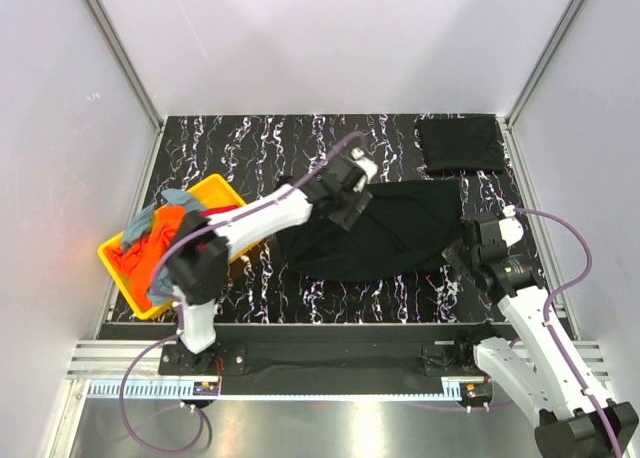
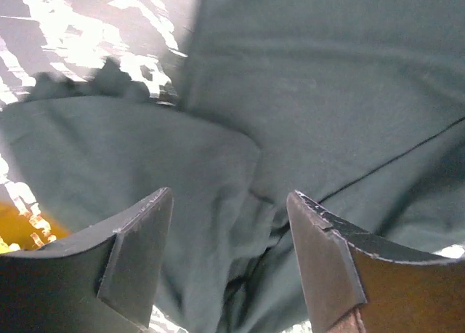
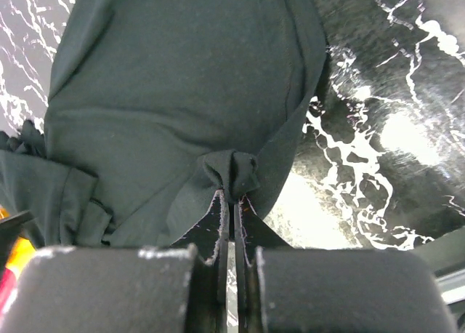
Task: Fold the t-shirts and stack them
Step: Flatten the tshirt out
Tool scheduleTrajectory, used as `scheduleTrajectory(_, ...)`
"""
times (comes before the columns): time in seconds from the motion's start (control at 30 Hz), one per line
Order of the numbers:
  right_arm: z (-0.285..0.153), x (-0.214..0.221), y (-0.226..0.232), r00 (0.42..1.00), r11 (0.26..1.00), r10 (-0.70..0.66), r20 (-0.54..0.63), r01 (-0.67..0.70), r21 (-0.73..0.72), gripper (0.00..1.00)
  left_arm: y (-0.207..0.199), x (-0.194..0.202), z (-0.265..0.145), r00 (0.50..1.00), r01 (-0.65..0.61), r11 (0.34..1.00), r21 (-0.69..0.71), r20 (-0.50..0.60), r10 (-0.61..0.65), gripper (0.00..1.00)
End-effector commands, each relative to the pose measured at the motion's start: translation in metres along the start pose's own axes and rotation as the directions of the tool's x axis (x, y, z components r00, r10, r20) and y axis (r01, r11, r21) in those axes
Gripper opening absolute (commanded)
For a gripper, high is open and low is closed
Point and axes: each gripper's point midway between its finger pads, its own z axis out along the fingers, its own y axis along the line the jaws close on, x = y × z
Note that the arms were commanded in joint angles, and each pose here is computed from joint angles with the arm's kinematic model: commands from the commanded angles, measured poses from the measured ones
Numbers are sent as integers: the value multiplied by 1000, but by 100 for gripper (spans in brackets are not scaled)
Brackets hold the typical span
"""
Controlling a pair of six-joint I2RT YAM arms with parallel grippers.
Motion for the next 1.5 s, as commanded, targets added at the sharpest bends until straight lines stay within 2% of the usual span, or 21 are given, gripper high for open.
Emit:
scheduleTrajectory(0.0,3,5,10,1000,998,5,-21,-6,-56,0,6,8,21,991,-121,988,-94,-76,114,70)
scheduleTrajectory(0.17,7,10,15,999,997,3,-47,-6,-72,0,27,34,55,976,-153,956,-252,-188,107,73)
scheduleTrajectory(0.27,6,12,20,998,996,2,-66,-8,-87,0,29,35,61,974,-156,954,-256,-200,106,64)
scheduleTrajectory(0.37,5,11,22,998,995,7,-67,-13,-96,0,34,31,62,980,-120,960,-252,-187,73,38)
scheduleTrajectory(0.4,4,10,24,998,995,14,-64,-20,-100,0,36,29,62,981,-109,960,-257,-181,62,21)
scheduleTrajectory(0.5,3,9,25,998,994,12,-62,-19,-104,0,48,21,51,988,-60,955,-291,-152,15,0)
scheduleTrajectory(0.6,8,6,23,999,997,-1,-47,-2,-81,0,56,-1,22,997,19,955,-295,-66,-41,0)
scheduleTrajectory(0.73,25,-1,18,999,999,-48,-25,49,6,0,61,-44,-35,985,159,967,-200,97,-142,15)
scheduleTrajectory(0.83,29,-19,15,998,994,-65,-5,66,86,0,72,-56,-72,954,266,956,-127,175,-242,12)
scheduleTrajectory(0.9,29,-31,5,998,987,-66,-9,67,147,0,82,-40,-79,932,342,932,-117,170,-320,5)
scheduleTrajectory(0.93,29,-37,8,998,986,-64,-6,64,155,0,86,-41,-97,913,376,922,-95,205,-351,4)
scheduleTrajectory(0.97,28,-41,6,998,984,-60,0,60,166,0,81,-24,-92,911,391,918,-65,174,-375,3)
scheduleTrajectory(1.03,24,-50,2,999,983,-42,15,39,179,0,81,-15,-108,873,457,890,-16,199,-445,0)
scheduleTrajectory(1.07,22,-52,-2,999,981,-34,18,30,192,0,73,8,-99,870,472,881,6,160,-467,0)
scheduleTrajectory(1.13,16,-65,-12,999,977,0,55,-11,214,0,67,18,-113,827,527,847,65,192,-529,0)
scheduleTrajectory(1.17,12,-68,-18,998,972,7,64,-22,233,0,59,38,-103,821,540,837,87,164,-547,0)
scheduleTrajectory(1.23,3,-81,-27,993,966,34,113,-62,253,0,57,50,-109,786,583,805,106,177,-593,0)
scheduleTrajectory(1.27,-2,-85,-33,991,960,49,128,-82,267,0,56,72,-99,760,628,774,79,150,-632,1)
scheduleTrajectory(1.37,-9,-85,-33,985,965,86,153,-120,233,0,37,103,-87,709,681,715,156,102,-698,1)
scheduleTrajectory(1.4,-9,-82,-32,983,969,98,155,-129,209,0,31,106,-85,680,706,682,190,86,-728,0)
scheduleTrajectory(1.47,-8,-89,-6,981,990,104,162,-118,80,0,27,97,-81,669,706,665,243,80,-739,0)
